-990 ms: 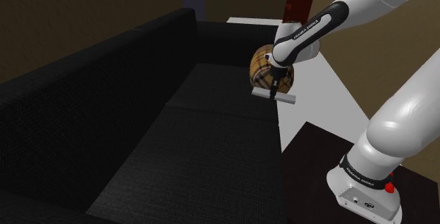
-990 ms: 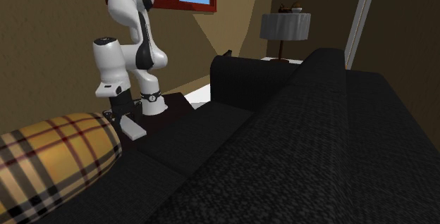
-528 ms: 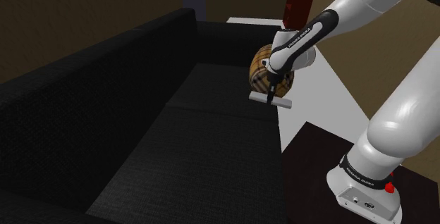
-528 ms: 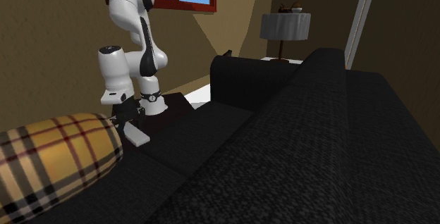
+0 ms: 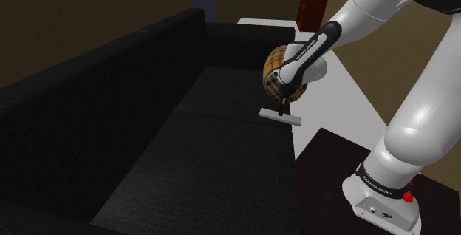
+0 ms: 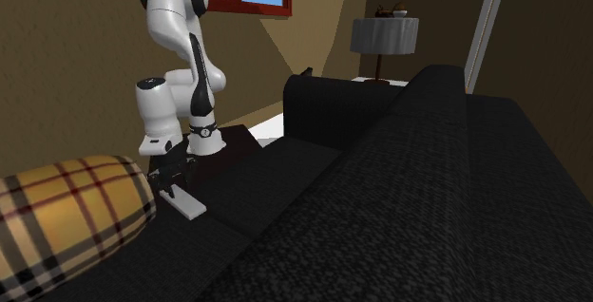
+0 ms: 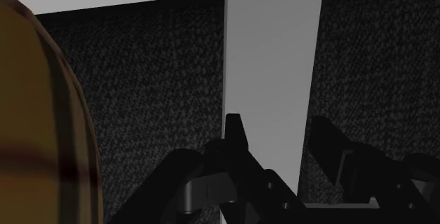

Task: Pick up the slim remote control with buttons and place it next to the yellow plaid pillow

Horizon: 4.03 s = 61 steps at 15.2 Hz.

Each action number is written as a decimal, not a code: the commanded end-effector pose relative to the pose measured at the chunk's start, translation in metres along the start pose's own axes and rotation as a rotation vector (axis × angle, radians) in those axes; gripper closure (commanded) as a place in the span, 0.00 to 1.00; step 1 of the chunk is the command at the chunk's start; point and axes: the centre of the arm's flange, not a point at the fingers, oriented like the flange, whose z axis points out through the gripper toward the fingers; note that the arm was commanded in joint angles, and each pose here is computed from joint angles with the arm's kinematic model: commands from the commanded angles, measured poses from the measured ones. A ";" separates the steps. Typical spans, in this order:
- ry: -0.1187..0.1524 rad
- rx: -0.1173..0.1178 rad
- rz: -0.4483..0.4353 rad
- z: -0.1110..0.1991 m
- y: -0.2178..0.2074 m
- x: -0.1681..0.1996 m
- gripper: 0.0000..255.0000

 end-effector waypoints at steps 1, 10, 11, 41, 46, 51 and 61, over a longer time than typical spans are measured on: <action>-0.017 0.010 0.013 0.012 0.002 -0.007 1.00; 0.036 0.007 -0.028 -0.001 0.001 0.017 0.00; 0.036 0.007 -0.028 0.004 0.001 0.017 0.00; 0.036 0.007 -0.028 0.008 0.001 0.019 1.00; 0.036 0.007 -0.028 -0.019 0.001 0.020 1.00; 0.036 0.007 -0.028 -0.045 0.001 0.021 1.00; 0.036 0.007 -0.028 -0.098 0.001 0.022 1.00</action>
